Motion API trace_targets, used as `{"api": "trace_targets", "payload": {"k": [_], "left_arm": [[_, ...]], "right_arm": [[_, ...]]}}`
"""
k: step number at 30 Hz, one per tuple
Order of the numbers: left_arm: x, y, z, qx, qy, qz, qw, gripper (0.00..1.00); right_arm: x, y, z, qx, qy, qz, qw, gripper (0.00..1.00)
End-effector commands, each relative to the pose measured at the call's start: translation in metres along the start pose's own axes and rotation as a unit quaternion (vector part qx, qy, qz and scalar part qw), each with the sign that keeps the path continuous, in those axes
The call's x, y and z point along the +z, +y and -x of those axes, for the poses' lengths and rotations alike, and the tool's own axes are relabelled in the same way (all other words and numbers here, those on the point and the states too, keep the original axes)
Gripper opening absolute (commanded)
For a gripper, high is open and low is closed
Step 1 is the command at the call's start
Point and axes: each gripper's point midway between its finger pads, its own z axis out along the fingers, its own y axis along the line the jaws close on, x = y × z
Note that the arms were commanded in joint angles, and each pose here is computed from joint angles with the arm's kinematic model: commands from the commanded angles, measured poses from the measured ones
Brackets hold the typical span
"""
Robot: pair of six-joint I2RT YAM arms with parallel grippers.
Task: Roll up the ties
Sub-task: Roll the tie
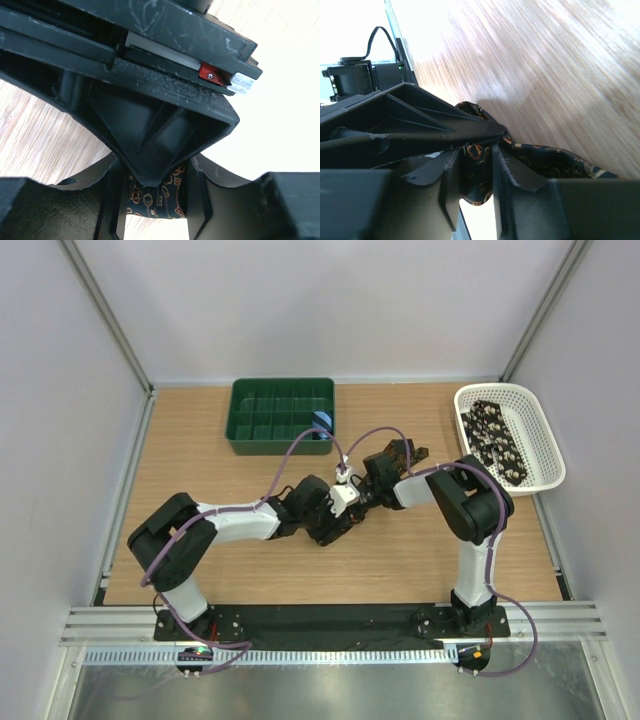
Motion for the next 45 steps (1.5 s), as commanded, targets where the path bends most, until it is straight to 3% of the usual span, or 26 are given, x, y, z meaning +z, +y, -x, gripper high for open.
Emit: {"api": "trace_targets", "payload": {"k": [1, 11, 25, 29, 30, 35, 45], "left_arm": [[0.002, -0.004, -0.009, 0.001, 0.016, -0.009, 1.000, 0.37], [0.006, -0.011, -0.021, 0.012, 0.038, -0.007, 0.999, 0.30], [0.007, -0.012, -0.026, 0.010, 0.048, -0.007, 0.999, 0.24], [0.006, -0.013, -0.025, 0.010, 0.047, -0.010, 0.999, 0.23], [0.006, -0.013, -0.025, 0.011, 0.047, -0.011, 0.999, 0.22], [0.005, -0.015, -0.022, 0.010, 0.044, -0.015, 0.999, 0.21], [0.006, -0.017, -0.022, 0.014, 0.046, -0.018, 0.999, 0.19]], "right_arm": [[-0.003, -0.016, -0.005, 0.005, -0.009, -0.052, 0.999, 0.36], [-0.012, -0.009, 0.009, 0.011, -0.029, -0.076, 0.997, 0.48], [-0.046, -0.006, 0.032, 0.035, -0.080, -0.069, 0.994, 0.49], [-0.057, -0.005, 0.031, 0.040, -0.095, -0.061, 0.993, 0.41], [-0.057, -0.004, 0.031, 0.038, -0.094, -0.057, 0.993, 0.29], [-0.057, 0.013, 0.025, 0.038, -0.092, -0.019, 0.995, 0.12], [-0.042, 0.042, 0.018, 0.039, -0.080, 0.039, 0.995, 0.09]]}}
